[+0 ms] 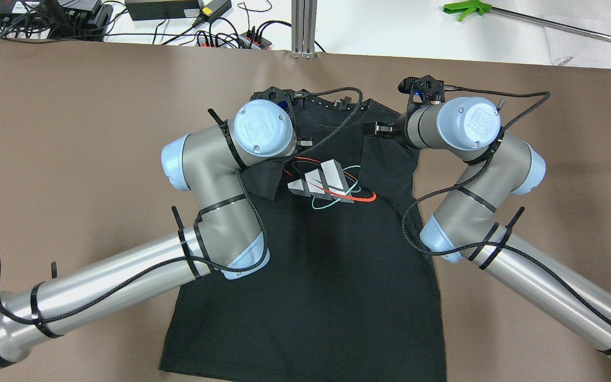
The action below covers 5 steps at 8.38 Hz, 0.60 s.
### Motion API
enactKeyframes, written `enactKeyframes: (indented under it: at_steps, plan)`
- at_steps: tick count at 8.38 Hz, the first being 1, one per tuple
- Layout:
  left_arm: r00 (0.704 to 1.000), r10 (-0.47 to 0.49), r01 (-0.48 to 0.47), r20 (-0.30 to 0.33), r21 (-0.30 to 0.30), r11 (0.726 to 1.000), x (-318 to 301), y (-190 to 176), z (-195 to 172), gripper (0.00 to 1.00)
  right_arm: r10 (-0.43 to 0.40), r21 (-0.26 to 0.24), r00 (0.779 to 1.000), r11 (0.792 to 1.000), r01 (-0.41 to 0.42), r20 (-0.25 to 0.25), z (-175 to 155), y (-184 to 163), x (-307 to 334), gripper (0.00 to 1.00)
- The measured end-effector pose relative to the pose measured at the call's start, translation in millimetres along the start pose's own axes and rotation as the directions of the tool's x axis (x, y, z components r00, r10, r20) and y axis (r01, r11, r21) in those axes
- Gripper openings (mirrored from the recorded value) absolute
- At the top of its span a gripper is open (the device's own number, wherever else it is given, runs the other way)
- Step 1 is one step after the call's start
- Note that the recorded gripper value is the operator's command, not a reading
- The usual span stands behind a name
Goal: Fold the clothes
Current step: 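Fold the held sleeve inward over the shirt with the left gripper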
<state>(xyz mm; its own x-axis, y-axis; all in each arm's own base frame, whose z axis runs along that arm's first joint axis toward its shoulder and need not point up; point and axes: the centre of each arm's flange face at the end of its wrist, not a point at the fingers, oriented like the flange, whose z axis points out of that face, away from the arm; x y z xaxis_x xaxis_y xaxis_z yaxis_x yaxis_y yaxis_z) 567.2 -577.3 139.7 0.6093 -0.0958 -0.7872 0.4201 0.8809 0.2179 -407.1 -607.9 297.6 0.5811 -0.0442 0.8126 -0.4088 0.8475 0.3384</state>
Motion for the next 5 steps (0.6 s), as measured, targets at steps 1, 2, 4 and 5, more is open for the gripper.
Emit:
enactKeyframes:
  at_steps: [1, 2, 4, 5]
  plan:
    - [1.0, 0.014, -0.014, 0.011, 0.037, 0.999, 6.8, 15.6, 5.1, 1.0, 0.001, -0.001, 1.0, 1.0, -0.001, -0.002, 0.6, 1.1, 2.8, 0.94]
    - [1.0, 0.02, -0.021, 0.014, 0.063, 0.998, 10.8, 24.2, 7.1, 1.0, 0.001, -0.002, 1.0, 1.0, -0.001, -0.004, 1.0, 1.8, 4.5, 0.94]
    - [1.0, 0.022, -0.022, 0.0, 0.086, 0.996, 16.3, 27.8, 4.4, 1.0, 0.002, -0.003, 1.0, 1.0, -0.002, -0.005, 1.1, 2.5, 6.0, 0.94]
    - [1.0, 0.021, -0.02, -0.007, 0.091, 0.996, 18.3, 26.2, 1.3, 1.0, 0.002, -0.003, 1.0, 1.0, -0.002, -0.004, 0.6, 2.4, 5.9, 0.94]
